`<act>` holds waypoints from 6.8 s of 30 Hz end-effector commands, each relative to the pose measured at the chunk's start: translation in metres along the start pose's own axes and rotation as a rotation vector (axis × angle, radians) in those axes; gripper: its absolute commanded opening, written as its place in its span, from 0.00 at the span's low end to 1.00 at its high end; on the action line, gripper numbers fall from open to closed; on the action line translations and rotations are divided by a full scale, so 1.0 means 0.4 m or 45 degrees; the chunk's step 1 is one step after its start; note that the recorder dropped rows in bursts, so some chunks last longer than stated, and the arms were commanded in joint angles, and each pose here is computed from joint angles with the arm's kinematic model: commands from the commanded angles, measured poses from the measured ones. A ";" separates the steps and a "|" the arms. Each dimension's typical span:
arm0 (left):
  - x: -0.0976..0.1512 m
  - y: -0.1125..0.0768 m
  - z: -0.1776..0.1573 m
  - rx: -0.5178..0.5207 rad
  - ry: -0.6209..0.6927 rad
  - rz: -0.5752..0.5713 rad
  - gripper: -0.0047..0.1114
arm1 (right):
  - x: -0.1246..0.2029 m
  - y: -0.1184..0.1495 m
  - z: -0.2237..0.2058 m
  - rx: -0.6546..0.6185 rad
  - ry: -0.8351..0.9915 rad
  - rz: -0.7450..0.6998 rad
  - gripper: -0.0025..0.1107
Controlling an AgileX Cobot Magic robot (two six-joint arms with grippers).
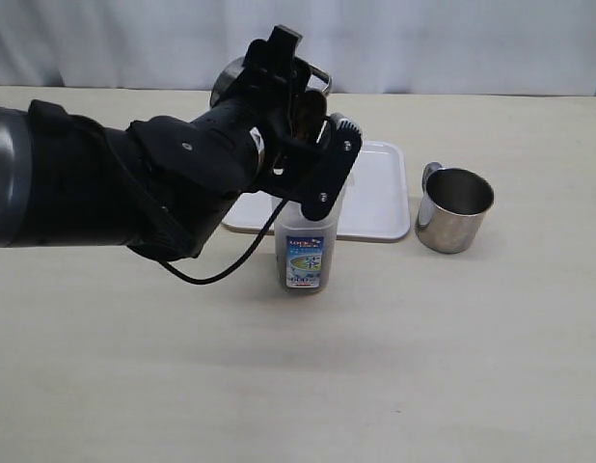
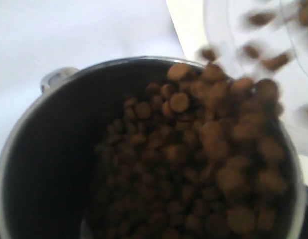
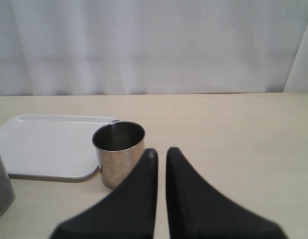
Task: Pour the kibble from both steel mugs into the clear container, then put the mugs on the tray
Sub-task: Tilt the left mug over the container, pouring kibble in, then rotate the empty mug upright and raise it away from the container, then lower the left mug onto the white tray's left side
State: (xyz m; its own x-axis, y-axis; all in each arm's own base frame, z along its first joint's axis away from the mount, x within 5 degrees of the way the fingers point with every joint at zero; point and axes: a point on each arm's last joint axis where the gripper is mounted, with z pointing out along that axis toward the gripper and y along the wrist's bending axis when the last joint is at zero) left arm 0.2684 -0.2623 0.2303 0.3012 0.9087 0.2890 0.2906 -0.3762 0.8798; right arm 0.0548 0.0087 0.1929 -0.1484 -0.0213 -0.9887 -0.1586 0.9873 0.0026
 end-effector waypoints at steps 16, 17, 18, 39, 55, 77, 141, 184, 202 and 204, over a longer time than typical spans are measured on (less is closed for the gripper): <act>0.000 0.025 -0.013 -0.058 0.054 0.168 0.04 | 0.003 0.000 0.000 -0.004 -0.001 -0.008 0.06; 0.000 0.026 -0.013 -0.059 0.054 0.169 0.04 | 0.003 0.000 0.000 -0.004 -0.001 -0.008 0.06; -0.001 0.028 -0.013 -0.061 0.052 0.168 0.04 | 0.003 0.000 0.000 -0.004 -0.001 -0.008 0.06; -0.008 0.057 -0.013 -0.092 0.014 0.203 0.04 | 0.003 0.000 0.000 -0.004 -0.001 -0.008 0.06; -0.009 0.061 -0.014 -0.096 0.018 0.402 0.04 | 0.003 0.000 0.000 -0.004 -0.001 -0.008 0.06; -0.034 0.068 -0.041 -0.125 0.067 0.593 0.04 | 0.003 0.000 0.000 -0.004 -0.001 -0.008 0.06; -0.171 0.006 -0.086 -0.118 0.446 1.008 0.04 | 0.003 0.002 0.000 -0.010 -0.001 0.020 0.06; 0.357 -0.156 0.254 0.211 -1.099 -2.062 0.04 | 0.003 0.002 0.000 -0.010 -0.001 0.020 0.06; 0.223 -0.240 0.436 0.540 -0.906 -1.936 0.04 | 0.003 0.002 0.000 -0.010 -0.001 0.020 0.06; 0.214 -0.249 0.447 0.551 -0.904 -1.943 0.04 | 0.003 0.002 0.000 -0.010 -0.001 0.020 0.06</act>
State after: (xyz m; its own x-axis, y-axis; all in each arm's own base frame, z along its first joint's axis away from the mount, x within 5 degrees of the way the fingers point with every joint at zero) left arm 0.4252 -0.1738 0.1041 -0.1690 0.2713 -0.9475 0.8361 0.5485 0.0079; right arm 0.0548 0.0090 0.1929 -0.1510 -0.0057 -0.9885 -0.1600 0.9869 0.0188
